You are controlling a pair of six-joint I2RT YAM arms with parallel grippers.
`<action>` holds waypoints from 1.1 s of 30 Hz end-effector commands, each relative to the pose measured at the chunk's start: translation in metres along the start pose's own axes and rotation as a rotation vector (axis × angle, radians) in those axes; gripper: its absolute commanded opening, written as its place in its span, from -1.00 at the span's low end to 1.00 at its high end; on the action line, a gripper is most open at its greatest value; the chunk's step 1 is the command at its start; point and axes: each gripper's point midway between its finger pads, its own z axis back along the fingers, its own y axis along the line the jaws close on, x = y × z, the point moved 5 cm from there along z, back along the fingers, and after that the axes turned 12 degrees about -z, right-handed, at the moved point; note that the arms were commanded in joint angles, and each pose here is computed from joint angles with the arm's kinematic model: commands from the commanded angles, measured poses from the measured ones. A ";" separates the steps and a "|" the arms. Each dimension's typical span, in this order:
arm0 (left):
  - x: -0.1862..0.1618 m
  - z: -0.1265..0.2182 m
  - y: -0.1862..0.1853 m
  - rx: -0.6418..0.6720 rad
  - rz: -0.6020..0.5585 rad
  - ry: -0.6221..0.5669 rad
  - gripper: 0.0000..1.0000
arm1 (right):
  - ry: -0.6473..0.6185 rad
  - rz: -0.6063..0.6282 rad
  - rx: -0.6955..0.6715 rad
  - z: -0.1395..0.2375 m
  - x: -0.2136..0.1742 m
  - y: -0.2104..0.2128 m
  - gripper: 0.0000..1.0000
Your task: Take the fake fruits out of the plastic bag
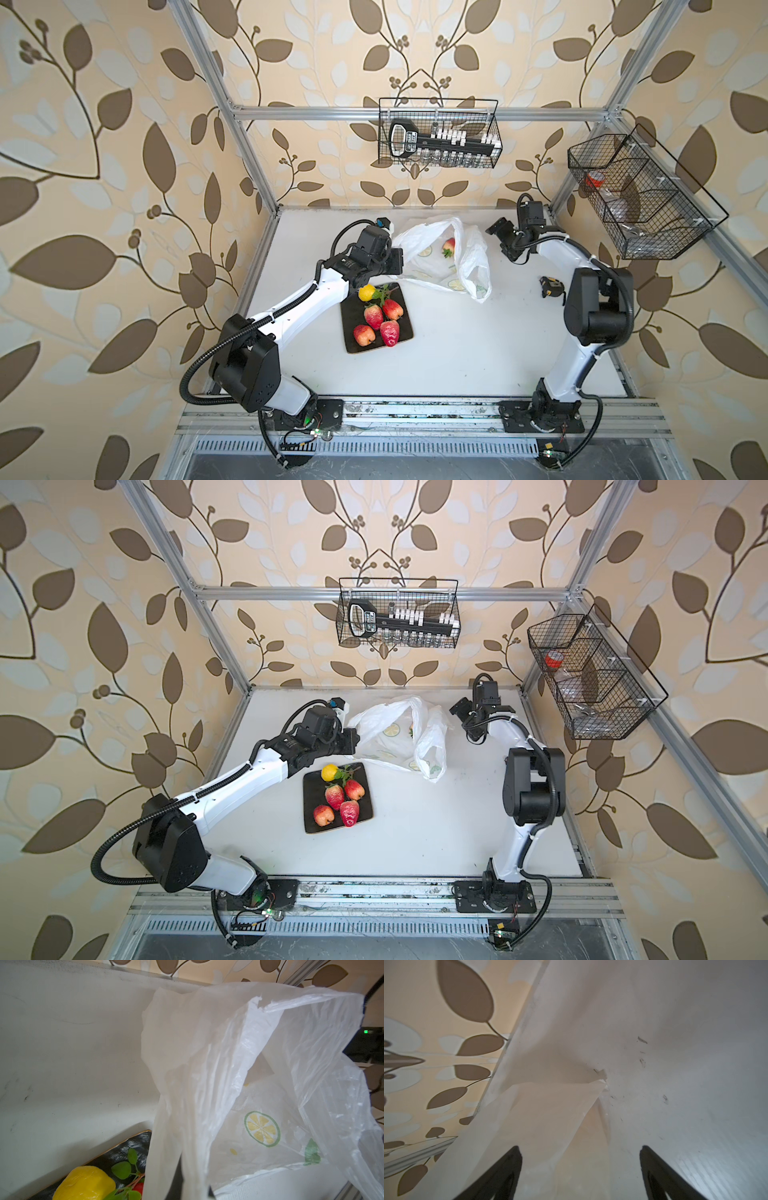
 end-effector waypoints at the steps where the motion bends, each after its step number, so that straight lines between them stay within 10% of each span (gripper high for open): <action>1: 0.009 0.013 0.000 0.018 -0.058 -0.044 -1.00 | -0.010 -0.067 0.090 -0.012 0.001 0.027 0.72; 14: 0.003 0.012 0.003 0.044 -0.035 0.012 -1.00 | 0.092 -0.170 0.178 -0.049 -0.020 0.027 0.03; 24: -0.002 0.002 0.006 0.059 -0.035 0.036 -1.00 | 0.111 -0.207 0.112 -0.045 -0.031 0.008 0.50; 33: 0.000 0.007 0.009 0.086 -0.039 0.024 -1.00 | 0.108 -0.209 0.206 -0.054 -0.028 0.034 -0.72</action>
